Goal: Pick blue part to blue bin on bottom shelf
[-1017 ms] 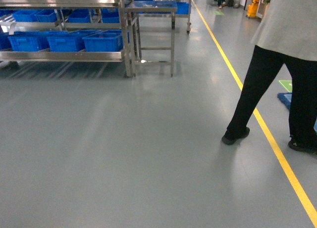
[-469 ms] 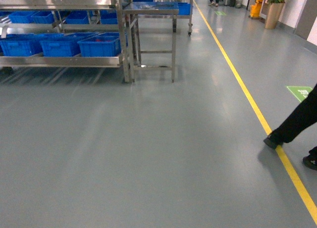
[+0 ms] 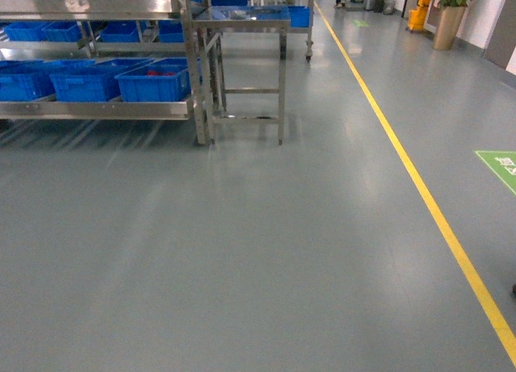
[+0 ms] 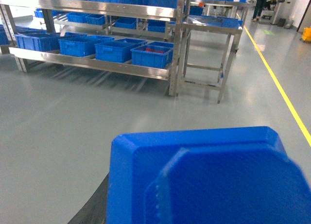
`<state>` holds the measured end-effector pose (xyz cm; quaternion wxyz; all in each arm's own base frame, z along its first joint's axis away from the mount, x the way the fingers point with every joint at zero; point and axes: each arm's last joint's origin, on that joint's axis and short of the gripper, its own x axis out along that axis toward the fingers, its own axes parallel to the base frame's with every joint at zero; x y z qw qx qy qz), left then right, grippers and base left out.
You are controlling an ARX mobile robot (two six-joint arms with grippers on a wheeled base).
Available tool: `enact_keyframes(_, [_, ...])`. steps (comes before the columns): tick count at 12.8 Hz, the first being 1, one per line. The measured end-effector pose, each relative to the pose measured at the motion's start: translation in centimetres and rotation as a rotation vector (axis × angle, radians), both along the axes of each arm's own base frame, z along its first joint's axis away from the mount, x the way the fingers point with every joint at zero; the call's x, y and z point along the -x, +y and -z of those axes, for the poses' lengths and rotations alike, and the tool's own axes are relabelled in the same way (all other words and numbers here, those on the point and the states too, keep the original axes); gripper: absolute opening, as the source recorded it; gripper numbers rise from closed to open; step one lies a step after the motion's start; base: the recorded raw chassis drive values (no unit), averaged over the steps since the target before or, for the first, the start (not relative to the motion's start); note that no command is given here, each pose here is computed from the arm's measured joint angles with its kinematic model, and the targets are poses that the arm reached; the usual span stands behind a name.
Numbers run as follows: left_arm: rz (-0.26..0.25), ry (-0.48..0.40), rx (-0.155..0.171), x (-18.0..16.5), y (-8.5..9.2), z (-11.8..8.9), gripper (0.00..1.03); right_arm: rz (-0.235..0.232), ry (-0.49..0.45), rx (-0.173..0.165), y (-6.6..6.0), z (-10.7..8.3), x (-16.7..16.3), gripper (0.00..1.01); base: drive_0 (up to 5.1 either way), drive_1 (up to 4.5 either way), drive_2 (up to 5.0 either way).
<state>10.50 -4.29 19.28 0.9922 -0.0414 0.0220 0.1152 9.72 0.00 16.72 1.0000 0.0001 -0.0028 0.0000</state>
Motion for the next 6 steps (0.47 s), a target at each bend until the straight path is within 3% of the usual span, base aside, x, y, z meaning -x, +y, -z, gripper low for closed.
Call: enact_keyframes(6, [0.000, -0.002, 0.001, 0.00, 0.00, -0.02, 0.43, 0.000, 0.000, 0.000, 0.00, 0.00, 0.00, 0.98, 0.0, 4.22, -4.1])
